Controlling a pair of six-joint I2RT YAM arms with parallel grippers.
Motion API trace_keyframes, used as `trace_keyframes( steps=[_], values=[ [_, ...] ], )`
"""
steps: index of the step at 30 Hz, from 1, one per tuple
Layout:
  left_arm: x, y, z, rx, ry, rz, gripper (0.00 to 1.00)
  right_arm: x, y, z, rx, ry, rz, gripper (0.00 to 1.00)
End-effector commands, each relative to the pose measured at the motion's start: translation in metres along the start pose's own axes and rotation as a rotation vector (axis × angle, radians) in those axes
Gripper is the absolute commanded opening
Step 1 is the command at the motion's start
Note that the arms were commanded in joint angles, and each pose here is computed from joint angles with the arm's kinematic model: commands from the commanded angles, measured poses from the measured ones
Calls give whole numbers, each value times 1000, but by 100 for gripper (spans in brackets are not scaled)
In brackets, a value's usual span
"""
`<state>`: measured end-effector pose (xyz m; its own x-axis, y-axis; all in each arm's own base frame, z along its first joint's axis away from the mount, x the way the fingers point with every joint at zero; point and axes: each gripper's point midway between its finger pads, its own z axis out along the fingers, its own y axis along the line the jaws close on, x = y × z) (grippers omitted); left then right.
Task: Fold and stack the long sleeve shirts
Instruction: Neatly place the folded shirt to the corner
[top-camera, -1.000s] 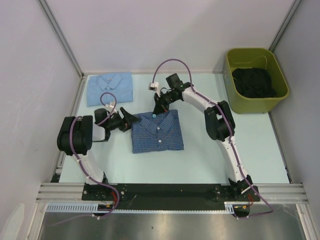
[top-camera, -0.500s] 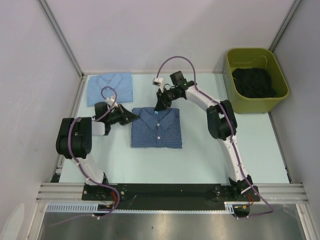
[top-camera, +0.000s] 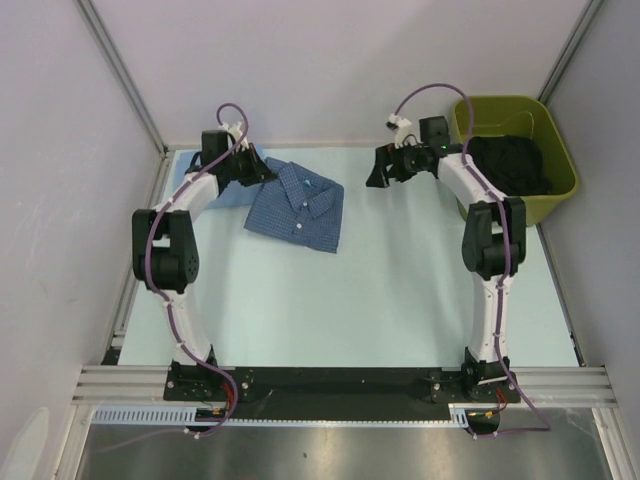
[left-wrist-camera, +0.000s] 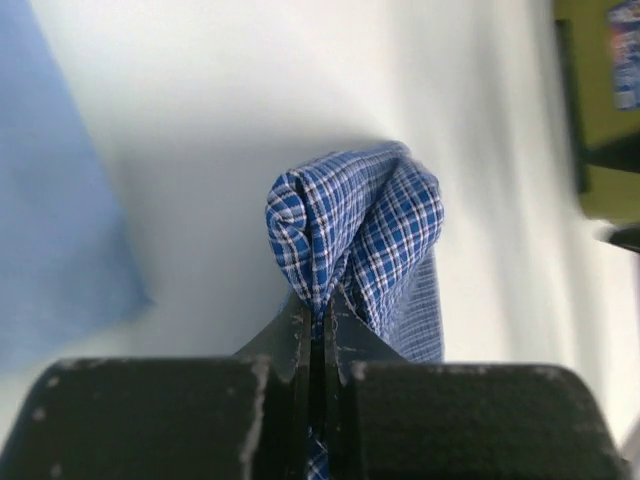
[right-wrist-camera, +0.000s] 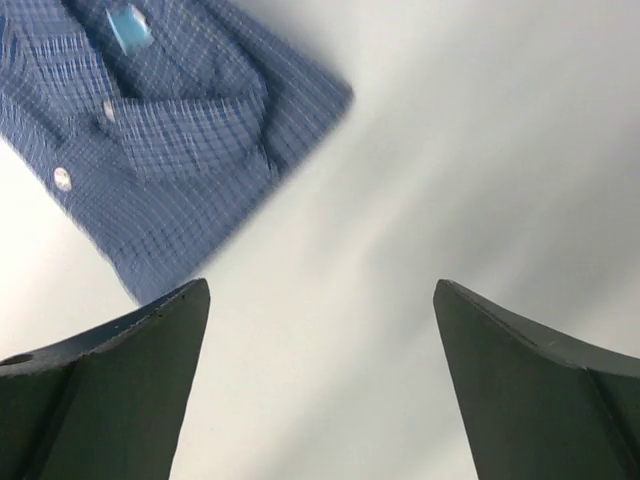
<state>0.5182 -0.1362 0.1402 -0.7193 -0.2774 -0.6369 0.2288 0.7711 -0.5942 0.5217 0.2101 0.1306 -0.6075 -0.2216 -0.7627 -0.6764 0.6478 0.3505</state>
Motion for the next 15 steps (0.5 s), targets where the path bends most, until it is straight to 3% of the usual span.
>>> trace_keyframes(
  steps=[1,7,15],
  values=[
    [-57,21,0,-143,-51,131,0,-14,2,-44,90,-40,-13,99],
    [-119,14,-9,-192,-178,251,0,10,6,-61,123,-3,-17,100],
    [-149,6,-36,-238,-243,334,0,13,6,-62,132,-5,-11,100]
  ],
)
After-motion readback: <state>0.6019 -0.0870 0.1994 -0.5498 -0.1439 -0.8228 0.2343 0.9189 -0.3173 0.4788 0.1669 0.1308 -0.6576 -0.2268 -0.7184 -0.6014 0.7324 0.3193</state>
